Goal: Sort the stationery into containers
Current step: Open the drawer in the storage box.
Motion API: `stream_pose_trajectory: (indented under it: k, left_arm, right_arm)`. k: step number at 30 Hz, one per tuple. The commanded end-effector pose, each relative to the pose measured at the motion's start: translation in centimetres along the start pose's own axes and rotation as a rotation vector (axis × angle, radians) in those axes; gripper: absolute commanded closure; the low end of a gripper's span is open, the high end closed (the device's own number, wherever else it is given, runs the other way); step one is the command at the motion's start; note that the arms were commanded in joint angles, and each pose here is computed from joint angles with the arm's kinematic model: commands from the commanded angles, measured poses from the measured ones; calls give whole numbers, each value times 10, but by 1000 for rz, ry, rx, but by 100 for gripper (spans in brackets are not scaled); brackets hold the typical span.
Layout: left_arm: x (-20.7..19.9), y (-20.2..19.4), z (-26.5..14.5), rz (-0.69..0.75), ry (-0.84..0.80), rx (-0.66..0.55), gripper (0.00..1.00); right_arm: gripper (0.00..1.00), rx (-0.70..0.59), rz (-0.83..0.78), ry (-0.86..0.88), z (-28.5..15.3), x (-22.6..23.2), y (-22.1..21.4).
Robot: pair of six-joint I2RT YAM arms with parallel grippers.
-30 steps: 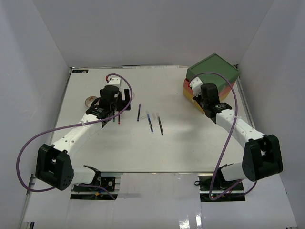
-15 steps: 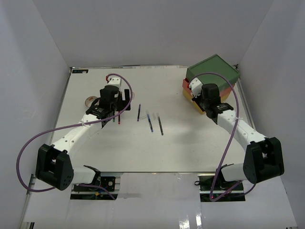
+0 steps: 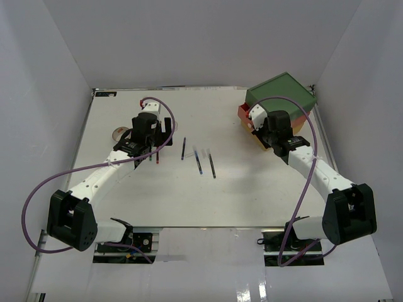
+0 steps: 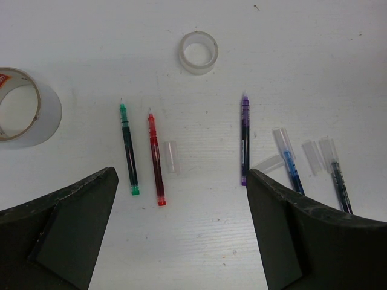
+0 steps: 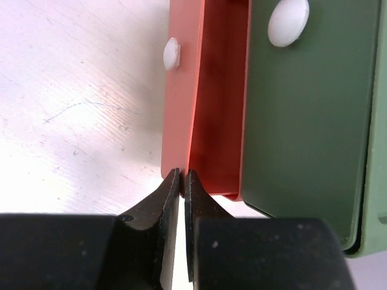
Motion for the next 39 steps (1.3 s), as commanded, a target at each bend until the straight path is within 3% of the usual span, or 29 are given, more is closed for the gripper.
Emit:
stream_pose_trajectory:
  k: [1, 31, 37, 39]
  left_arm:
    - [1, -1, 0, 6, -5, 1, 2]
    - [0, -1, 2, 5, -13, 7, 2]
    - [0, -1, 1, 6, -14, 6, 2]
    - [0, 0, 0, 7, -14, 3, 2]
  right_arm:
    - [92, -63, -4, 58, -5, 4, 7]
    - [84, -193, -43, 288, -7, 22, 22]
    - [77, -201, -49, 298, -10, 23, 24]
    - [68, -207, -50, 297, -11, 23, 25]
Point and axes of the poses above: each gripper's point midway between its finger pads, its own z axis out along the fingers, its own x axis along the line the jaws close on, y = z × x, the point moved 10 cm from there along -z, back along the fingers, and after that the axes turned 9 degrees about -z, right-handed, at the moved point
